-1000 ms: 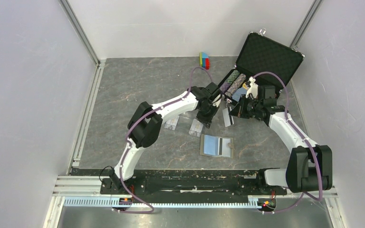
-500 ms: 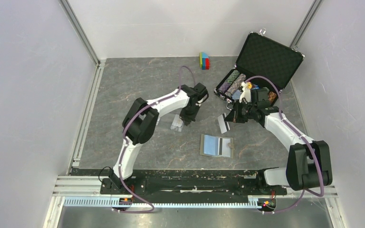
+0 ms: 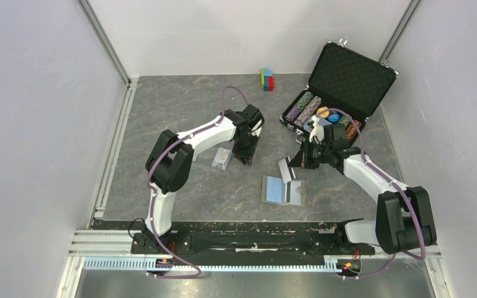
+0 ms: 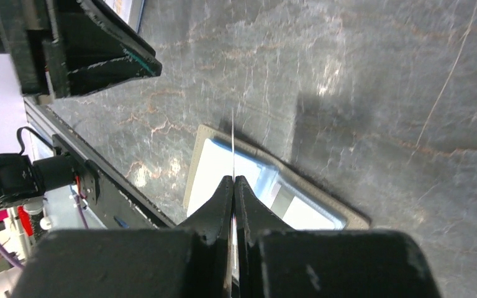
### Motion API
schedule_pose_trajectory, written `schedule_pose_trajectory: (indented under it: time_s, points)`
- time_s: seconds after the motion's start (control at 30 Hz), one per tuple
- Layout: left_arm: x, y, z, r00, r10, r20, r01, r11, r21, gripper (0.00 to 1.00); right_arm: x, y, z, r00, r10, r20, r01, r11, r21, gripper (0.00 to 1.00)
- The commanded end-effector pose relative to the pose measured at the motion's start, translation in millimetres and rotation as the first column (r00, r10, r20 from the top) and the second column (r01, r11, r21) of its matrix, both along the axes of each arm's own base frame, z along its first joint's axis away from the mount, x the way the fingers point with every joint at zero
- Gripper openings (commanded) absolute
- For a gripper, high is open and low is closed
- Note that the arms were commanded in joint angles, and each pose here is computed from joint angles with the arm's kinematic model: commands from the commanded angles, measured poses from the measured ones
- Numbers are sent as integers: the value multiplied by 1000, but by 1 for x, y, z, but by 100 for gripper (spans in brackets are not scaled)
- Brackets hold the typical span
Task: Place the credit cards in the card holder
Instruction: Insert the credit card into the card holder.
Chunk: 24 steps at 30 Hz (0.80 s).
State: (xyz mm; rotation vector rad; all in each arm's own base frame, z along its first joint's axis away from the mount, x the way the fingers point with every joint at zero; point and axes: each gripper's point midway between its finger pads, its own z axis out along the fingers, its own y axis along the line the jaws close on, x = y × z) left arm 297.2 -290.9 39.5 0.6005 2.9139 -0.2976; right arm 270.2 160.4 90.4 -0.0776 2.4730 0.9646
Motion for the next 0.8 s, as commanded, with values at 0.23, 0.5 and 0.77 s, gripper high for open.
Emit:
schedule_pose_trajectory:
  time_s: [0.23, 0.5, 0.77]
  points:
    - [-55, -50, 31, 991, 28, -132, -76, 925, -373, 33, -37, -1, -4, 996, -41, -84, 49, 995, 92, 0]
    - [-72, -49, 18, 981, 64, -183, -130, 918, -375, 23, -56, -9, -32, 977, -68, -203, 79, 996, 45, 0]
    - [-76, -49, 10, 975, 83, -205, -155, 918, -366, 17, -70, -16, -55, 953, -87, -289, 90, 996, -5, 0]
